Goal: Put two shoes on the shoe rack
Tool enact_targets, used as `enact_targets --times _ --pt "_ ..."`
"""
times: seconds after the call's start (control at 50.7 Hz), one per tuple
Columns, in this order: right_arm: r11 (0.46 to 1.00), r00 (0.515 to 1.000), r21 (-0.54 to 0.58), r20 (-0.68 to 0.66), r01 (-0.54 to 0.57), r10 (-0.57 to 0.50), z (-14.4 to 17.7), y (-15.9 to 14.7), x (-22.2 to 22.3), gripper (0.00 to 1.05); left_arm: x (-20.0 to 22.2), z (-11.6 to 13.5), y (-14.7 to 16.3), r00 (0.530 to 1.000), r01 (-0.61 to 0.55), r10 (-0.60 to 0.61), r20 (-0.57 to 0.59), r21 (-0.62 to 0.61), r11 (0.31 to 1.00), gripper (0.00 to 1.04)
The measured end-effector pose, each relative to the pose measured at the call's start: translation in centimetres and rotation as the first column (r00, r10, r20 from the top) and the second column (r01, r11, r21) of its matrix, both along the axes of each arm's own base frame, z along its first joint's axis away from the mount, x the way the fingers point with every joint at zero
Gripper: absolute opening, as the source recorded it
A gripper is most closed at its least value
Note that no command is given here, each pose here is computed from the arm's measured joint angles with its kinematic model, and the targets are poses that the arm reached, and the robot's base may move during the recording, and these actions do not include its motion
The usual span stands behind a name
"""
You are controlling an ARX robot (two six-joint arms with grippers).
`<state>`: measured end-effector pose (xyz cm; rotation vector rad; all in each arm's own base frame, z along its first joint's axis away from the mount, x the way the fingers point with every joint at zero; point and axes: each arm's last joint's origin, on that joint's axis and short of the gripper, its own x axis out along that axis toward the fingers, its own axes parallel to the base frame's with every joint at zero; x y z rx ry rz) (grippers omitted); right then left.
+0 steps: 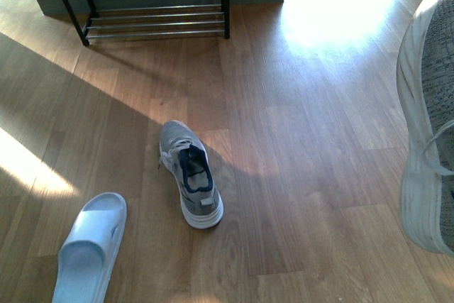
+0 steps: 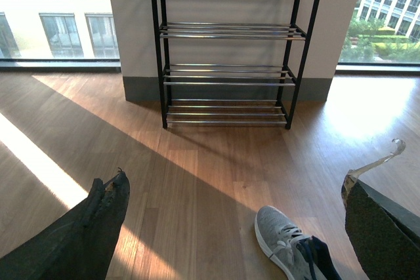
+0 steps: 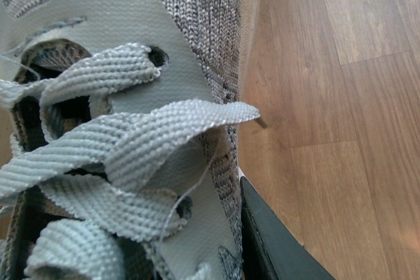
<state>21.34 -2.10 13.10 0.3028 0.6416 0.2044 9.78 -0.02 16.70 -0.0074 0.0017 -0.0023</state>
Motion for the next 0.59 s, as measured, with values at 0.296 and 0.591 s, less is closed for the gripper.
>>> enact_targets --times 0.296,0.591 --pt "1.0 1.0 -0.001 0.001 0.001 -0.001 0.0 0.0 0.0 0.04 0.9 0.0 -0.3 0.925 -0.216 0.179 -0.334 -0.078 0.973 0.95" --pt "1.0 1.0 0.002 0.001 -0.004 0.003 0.0 0.0 0.0 0.04 10.4 -3.7 -3.4 0.796 -0.238 0.092 -0.599 -0.168 0.957 0.95"
